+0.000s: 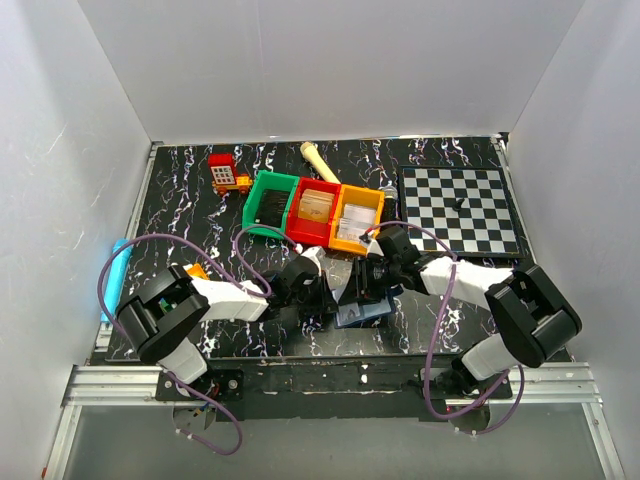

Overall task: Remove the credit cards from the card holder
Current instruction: Remove the credit card from the card holder.

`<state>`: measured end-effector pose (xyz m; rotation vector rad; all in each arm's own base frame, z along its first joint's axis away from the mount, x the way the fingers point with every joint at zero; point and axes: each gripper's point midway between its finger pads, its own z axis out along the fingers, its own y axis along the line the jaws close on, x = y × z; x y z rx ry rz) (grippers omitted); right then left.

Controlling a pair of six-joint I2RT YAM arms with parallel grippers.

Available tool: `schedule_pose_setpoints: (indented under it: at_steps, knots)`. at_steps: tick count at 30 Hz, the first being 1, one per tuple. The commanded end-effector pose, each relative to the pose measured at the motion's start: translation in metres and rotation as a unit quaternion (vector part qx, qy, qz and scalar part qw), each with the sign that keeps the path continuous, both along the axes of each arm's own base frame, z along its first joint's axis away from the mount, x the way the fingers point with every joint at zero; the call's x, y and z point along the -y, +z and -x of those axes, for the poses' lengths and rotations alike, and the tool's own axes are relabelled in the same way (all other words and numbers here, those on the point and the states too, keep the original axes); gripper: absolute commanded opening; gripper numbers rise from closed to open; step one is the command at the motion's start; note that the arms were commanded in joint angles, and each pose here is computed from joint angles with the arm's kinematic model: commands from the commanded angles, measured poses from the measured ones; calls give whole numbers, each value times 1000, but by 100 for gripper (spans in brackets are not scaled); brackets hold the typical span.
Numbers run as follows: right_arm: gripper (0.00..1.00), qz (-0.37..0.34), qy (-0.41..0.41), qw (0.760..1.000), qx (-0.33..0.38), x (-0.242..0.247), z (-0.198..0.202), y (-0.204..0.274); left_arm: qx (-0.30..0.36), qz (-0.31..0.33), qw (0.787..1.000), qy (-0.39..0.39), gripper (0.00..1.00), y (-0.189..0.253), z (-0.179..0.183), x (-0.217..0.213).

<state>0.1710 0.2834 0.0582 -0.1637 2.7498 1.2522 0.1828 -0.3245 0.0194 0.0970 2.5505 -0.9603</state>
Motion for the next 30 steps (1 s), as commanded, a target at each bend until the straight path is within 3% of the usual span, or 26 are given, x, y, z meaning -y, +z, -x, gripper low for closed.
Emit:
schedule_pose_setpoints:
  at_steps: [1, 13, 30]
  knots:
    - [40, -17, 10, 999, 26, -4, -4, 19, -49, -87, 995, -5, 0, -43, 23, -30]
    - [39, 9, 7, 999, 33, 6, -5, 19, -68, -108, 992, 2, 0, -51, 24, -34]
    - [39, 3, 5, 999, 31, 2, -8, 18, -134, -205, 968, 48, 0, -70, 40, -71]
